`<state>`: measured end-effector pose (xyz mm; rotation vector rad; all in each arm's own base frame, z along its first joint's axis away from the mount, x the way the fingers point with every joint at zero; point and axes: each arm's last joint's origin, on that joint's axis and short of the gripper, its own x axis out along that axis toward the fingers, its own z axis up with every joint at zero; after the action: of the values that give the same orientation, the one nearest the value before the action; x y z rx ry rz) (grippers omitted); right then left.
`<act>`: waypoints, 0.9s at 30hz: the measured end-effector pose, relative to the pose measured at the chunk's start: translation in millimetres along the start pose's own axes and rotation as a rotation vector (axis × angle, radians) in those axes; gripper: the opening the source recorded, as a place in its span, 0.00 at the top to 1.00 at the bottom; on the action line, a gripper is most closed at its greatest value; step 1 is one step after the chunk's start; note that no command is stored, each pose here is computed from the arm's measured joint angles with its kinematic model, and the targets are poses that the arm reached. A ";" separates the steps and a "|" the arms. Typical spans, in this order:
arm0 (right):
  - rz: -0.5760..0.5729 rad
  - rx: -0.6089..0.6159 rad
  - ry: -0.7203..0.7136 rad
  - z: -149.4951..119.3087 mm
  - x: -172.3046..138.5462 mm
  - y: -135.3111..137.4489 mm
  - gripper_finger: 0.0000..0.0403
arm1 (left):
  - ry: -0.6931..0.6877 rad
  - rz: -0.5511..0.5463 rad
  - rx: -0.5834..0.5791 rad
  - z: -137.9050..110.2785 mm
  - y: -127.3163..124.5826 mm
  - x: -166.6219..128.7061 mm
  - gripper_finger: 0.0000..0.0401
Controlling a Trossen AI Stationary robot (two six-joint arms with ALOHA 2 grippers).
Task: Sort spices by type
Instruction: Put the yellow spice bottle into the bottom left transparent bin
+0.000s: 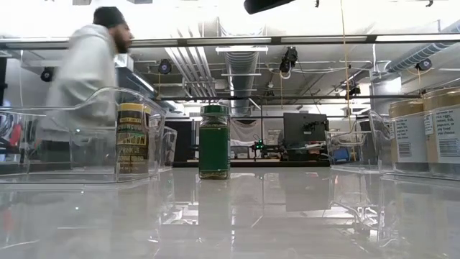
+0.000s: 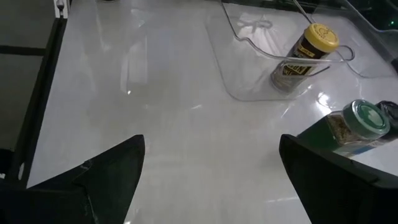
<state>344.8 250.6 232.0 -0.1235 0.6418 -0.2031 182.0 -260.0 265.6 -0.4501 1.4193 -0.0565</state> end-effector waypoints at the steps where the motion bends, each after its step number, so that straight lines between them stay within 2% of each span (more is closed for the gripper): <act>1: 0.000 -0.012 0.000 -0.1 0.0 0.0 0.10 | 0.042 0.038 -0.027 -1.8 0.7 3.0 0.29; 5: 0.000 -0.035 0.001 -0.4 0.1 0.0 0.10 | 0.226 0.156 -0.147 -8.7 5.8 14.0 0.29; 13: -0.003 -0.096 0.008 -3.4 1.3 -0.4 0.10 | 0.387 0.178 -0.284 -12.1 3.2 21.2 0.29; 18: -0.007 -0.105 0.017 -7.1 2.8 -0.8 0.10 | 0.502 0.255 -0.372 -19.2 9.7 17.2 0.29; 27: -0.012 -0.114 0.029 -12.8 5.0 -1.5 0.10 | 0.536 0.278 -0.416 -28.9 8.2 18.6 0.29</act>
<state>340.8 247.4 219.2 -0.2347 0.6821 -0.1806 155.5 -265.8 243.1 -0.6006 2.0228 0.3745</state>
